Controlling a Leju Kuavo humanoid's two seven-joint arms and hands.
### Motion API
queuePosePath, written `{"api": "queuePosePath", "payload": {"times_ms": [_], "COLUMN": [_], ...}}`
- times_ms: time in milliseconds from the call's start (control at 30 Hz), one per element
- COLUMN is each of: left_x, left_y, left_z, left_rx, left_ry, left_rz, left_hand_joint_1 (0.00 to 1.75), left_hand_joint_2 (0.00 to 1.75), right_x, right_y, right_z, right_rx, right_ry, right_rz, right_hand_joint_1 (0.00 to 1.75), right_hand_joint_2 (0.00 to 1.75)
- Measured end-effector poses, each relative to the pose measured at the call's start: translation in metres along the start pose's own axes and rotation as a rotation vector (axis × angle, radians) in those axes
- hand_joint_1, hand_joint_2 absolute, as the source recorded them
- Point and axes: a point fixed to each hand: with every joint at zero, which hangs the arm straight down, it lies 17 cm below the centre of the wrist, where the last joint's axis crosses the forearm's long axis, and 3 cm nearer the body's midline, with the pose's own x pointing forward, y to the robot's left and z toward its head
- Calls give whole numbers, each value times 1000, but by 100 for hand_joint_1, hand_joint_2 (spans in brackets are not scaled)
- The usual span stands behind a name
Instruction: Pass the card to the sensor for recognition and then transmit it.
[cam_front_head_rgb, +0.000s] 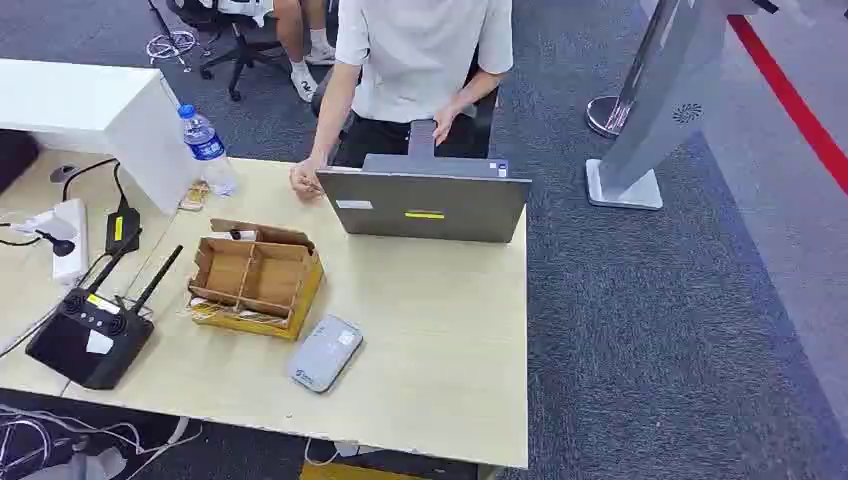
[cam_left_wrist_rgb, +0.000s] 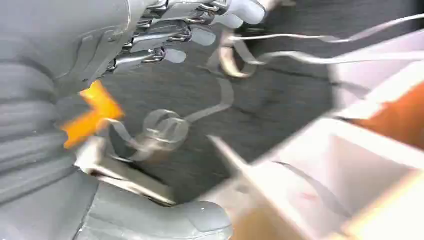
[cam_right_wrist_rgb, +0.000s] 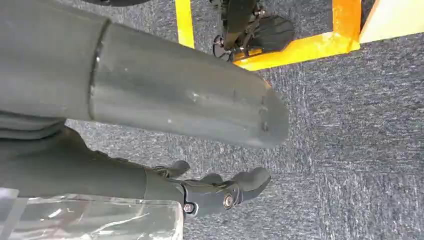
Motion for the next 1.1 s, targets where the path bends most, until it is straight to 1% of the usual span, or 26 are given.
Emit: {"api": "queuePosePath", "payload": {"times_ms": [133, 267, 433, 567, 667, 800, 933, 1100], "left_x": [60, 124, 194, 242, 264, 280, 289, 290], "left_y": [-38, -88, -147, -198, -232, -272, -316, -372], "left_z": [-20, -29, -24, -9, 2, 13, 22, 36], "left_rx": [-68, -165, -267, -350, -395, -441, -490, -552], "left_ry": [-148, -298, -465, -581, -643, -702, -739, -774], "left_rz": [99, 170, 218, 204, 149, 22, -108, -263], "left_hand_joint_1": [0, 0, 0, 0, 0, 0, 0, 0], "left_hand_joint_2": [175, 175, 175, 175, 175, 175, 175, 175], "right_x": [1, 2, 4, 6, 7, 8, 9, 11], "right_y": [2, 4, 6, 8, 11, 12, 13, 15], "right_z": [0, 0, 0, 1, 1, 1, 1, 1], "right_rx": [1, 2, 1, 5, 8, 11, 14, 18], "right_ry": [5, 9, 15, 16, 14, 18, 17, 18], "right_rz": [0, 7, 18, 27, 39, 42, 57, 68], "right_hand_joint_1": [0, 0, 0, 0, 0, 0, 0, 0], "right_hand_joint_2": [0, 0, 0, 0, 0, 0, 0, 0]}}
